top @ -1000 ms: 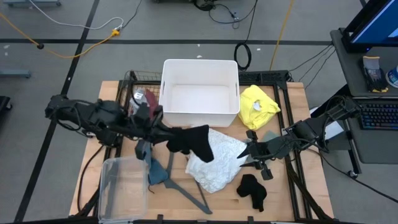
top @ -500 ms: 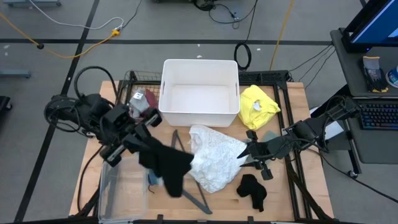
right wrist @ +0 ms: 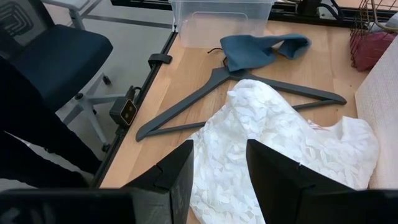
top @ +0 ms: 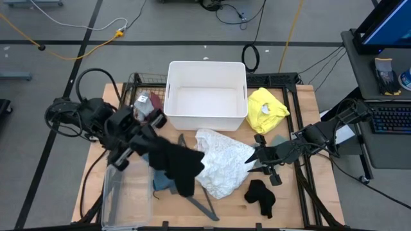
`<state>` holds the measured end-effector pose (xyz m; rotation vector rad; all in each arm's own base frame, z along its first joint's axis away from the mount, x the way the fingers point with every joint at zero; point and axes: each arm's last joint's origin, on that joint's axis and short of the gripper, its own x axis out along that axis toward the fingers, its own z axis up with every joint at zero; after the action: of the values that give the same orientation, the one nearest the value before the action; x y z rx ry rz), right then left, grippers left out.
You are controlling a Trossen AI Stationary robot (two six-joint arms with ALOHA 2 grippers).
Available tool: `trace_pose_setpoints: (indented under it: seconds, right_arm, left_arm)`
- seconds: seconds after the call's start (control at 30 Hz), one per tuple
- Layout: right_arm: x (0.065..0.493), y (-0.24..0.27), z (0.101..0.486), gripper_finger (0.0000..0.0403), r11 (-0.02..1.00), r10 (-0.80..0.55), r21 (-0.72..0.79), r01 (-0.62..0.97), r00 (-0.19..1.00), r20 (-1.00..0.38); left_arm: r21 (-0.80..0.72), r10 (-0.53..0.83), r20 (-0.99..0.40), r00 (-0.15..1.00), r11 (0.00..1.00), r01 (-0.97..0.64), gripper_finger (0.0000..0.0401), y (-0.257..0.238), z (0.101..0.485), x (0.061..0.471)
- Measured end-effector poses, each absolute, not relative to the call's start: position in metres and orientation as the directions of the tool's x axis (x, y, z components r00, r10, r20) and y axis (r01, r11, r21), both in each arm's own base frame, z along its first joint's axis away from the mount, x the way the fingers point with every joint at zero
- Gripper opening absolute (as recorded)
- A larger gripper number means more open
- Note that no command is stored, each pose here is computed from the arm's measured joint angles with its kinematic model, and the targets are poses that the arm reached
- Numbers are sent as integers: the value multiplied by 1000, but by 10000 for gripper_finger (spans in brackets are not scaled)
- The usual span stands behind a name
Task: Pick & Place Cloths
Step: Put the black underwear into the brown basket
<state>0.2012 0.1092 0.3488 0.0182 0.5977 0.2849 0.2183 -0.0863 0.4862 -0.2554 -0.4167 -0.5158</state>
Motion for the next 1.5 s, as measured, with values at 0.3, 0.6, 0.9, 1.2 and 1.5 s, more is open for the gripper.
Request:
trace_pose_setpoints:
  seconds: [0.3,0.6,0.9,1.2,1.5]
  right_arm:
    - [201,109,349,141,961,270,99,-259,789,-552]
    - [201,109,349,141,961,269,98,-259,788,-554]
    - [199,108,346,141,963,259,89,-256,770,-583]
    - [199,108,345,141,963,256,87,-255,764,-593]
    - [199,108,345,141,963,256,87,-255,764,-592]
  left_arm:
    - [-218,28,436,899,973,76,0,-71,489,216]
    - [-81,661,236,712,744,-663,0,-51,485,208]
    - [244,965,0,262,254,-936,0,-24,479,200]
    - [338,997,-1,81,76,-938,0,12,479,202]
    - [364,992,-1,-127,-118,-924,0,54,478,195]
